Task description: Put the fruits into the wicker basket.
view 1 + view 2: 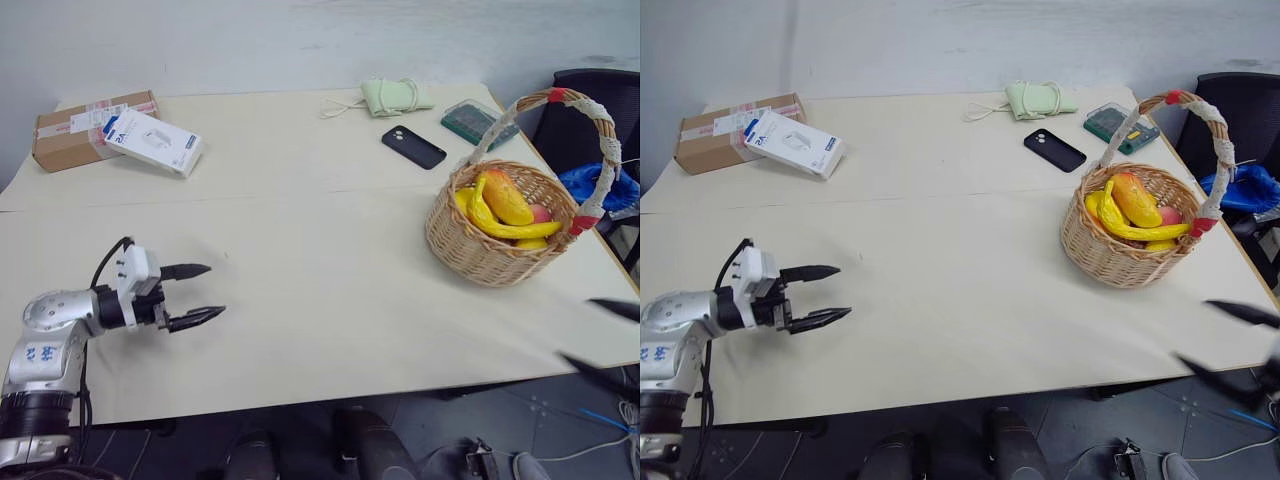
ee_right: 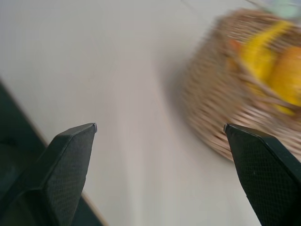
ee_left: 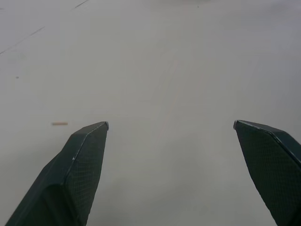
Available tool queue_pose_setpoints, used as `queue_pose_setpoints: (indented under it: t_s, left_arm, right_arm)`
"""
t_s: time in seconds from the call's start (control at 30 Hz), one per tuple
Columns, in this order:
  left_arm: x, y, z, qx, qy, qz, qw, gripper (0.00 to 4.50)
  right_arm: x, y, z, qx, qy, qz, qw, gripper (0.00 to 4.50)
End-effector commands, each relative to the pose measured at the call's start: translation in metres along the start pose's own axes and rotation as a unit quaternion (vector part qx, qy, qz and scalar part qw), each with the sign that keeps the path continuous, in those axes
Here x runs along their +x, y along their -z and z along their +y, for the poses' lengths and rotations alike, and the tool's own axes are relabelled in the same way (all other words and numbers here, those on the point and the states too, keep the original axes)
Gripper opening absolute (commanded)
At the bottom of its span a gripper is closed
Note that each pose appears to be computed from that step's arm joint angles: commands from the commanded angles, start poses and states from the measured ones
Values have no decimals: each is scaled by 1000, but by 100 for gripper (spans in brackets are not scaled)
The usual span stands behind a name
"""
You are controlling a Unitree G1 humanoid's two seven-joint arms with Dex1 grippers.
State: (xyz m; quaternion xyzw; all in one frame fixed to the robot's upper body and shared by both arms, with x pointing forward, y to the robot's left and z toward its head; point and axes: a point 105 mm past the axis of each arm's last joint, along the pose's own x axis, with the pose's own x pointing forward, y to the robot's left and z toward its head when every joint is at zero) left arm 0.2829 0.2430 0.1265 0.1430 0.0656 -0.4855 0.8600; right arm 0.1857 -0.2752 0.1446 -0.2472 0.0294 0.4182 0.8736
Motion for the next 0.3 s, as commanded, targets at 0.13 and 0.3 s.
queue_pose_setpoints:
  t_s: [0.13, 0.3]
  left_arm:
    - [0, -18, -5, 58, -49, -30, 997, 450]
    - [3, -23, -9, 38, -83, -56, 994, 450]
  right_arm:
    - [99, -34, 18, -8, -59, -140, 988, 446]
    - [148, -50, 1, 6, -23, -200, 979, 446]
